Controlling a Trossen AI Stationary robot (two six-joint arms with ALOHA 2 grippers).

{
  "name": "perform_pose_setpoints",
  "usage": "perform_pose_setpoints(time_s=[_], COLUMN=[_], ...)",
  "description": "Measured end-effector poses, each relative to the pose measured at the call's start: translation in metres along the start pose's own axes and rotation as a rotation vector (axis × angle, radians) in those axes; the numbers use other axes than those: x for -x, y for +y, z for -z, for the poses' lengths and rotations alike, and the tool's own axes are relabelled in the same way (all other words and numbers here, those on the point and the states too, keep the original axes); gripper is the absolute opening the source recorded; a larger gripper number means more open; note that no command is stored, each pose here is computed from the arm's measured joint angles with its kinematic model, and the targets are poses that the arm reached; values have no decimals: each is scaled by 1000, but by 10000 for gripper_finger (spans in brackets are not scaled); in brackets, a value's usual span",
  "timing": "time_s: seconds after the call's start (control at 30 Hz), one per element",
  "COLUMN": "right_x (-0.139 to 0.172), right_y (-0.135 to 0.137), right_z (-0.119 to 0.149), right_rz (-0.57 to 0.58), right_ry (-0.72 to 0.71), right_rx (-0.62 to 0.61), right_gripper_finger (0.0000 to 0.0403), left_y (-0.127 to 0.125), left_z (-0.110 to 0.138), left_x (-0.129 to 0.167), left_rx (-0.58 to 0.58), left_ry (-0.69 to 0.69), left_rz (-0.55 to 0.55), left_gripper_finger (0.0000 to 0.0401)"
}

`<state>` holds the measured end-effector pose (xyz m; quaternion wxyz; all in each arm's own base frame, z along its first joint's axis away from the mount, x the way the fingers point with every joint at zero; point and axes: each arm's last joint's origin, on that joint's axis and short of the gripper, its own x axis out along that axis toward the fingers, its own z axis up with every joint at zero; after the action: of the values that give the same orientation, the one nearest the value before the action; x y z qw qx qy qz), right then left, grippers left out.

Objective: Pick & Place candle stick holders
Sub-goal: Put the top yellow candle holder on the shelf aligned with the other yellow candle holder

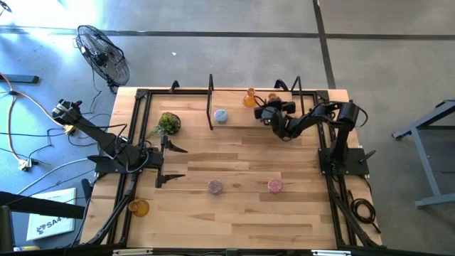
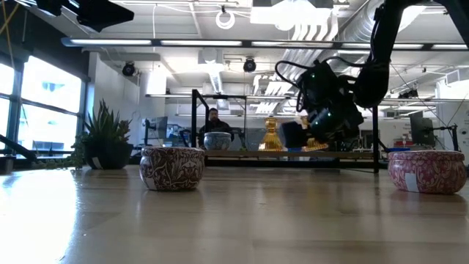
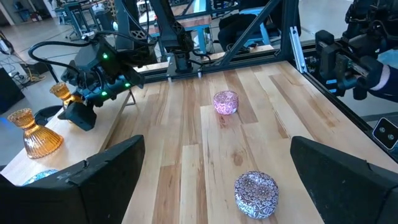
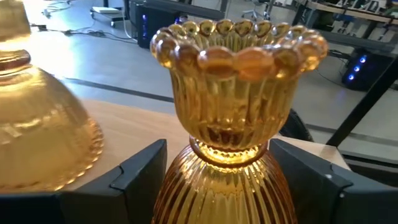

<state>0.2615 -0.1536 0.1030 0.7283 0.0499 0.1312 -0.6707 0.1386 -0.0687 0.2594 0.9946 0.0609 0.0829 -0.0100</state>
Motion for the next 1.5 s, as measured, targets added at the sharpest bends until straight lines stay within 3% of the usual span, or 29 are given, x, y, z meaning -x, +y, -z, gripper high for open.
perform_pose_setpoints(time_s=[0.73, 0.93, 1.5], right_x=[-10, -10, -7], right_y=[-8, -8, -7], right_z=[-1, -1, -6], right_rz=[64, 62, 47], right_ry=[5, 4, -11], right_rx=[-19, -22, -39], right_gripper_finger=[262, 302, 310], left_y=[0, 0, 0], left_z=[0, 1, 1], left_x=[0, 0, 0], left_rx=[-2, -3, -4], left_ry=[3, 5, 5], left_rz=[-6, -6, -3], left_gripper_finger=[397, 397, 397])
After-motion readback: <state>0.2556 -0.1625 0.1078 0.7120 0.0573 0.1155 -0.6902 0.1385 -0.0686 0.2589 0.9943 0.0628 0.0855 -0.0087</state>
